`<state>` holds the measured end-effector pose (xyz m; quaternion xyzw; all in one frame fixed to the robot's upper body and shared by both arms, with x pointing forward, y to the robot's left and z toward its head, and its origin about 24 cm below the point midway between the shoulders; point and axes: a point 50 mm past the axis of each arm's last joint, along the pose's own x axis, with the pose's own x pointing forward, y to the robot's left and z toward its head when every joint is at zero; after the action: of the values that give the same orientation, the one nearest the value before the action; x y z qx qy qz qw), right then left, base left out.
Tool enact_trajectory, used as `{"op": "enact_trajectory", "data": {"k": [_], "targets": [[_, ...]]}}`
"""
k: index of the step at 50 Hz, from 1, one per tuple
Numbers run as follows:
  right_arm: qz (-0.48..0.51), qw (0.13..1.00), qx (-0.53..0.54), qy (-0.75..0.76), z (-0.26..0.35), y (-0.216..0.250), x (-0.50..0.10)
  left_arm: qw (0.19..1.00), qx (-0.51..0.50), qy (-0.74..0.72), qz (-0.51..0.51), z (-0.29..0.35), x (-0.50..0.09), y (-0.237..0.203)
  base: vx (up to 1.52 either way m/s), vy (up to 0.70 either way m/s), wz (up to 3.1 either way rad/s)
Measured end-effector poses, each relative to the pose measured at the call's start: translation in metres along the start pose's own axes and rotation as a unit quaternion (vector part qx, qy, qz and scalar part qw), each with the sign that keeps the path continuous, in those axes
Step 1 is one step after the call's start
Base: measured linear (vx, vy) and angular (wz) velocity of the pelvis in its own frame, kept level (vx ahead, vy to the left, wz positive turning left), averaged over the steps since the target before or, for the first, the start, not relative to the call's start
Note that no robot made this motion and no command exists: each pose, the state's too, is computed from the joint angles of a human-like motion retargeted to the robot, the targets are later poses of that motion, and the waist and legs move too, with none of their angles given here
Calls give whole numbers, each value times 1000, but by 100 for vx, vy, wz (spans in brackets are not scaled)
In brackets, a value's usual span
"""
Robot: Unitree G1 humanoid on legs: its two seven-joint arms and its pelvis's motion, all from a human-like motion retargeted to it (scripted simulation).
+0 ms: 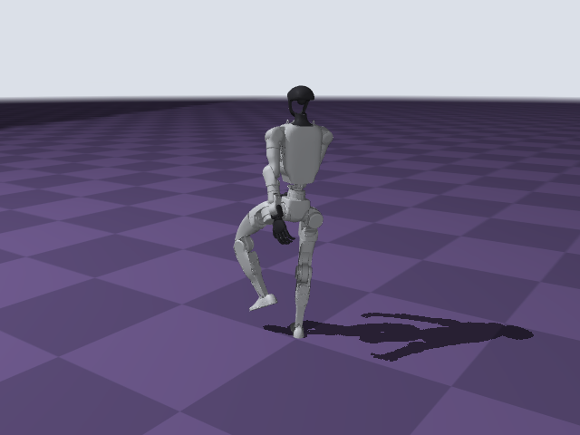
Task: In place motions
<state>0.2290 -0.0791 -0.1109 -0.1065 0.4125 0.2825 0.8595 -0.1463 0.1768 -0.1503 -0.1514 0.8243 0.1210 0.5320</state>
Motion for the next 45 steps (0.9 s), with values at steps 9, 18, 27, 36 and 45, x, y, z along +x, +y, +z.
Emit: {"op": "enact_trajectory", "data": {"k": [9,18,27,36,45], "targets": [[-3,1000,-24,15,-10,0,-1,1000,8,26,-15,-13,1,-2,6,0,37],[14,988,3,157,-101,18,-21,998,50,-25,30,25,-3,-1,25,-8,22],[-44,954,42,295,-200,11,-78,952,161,-254,52,186,-57,-57,8,-22,53],[-89,864,130,479,-282,22,-164,864,109,-480,-103,293,-161,-132,-8,-4,-23],[-134,799,212,546,-316,49,-213,822,162,-538,-89,309,-191,-145,0,0,-17]]}}
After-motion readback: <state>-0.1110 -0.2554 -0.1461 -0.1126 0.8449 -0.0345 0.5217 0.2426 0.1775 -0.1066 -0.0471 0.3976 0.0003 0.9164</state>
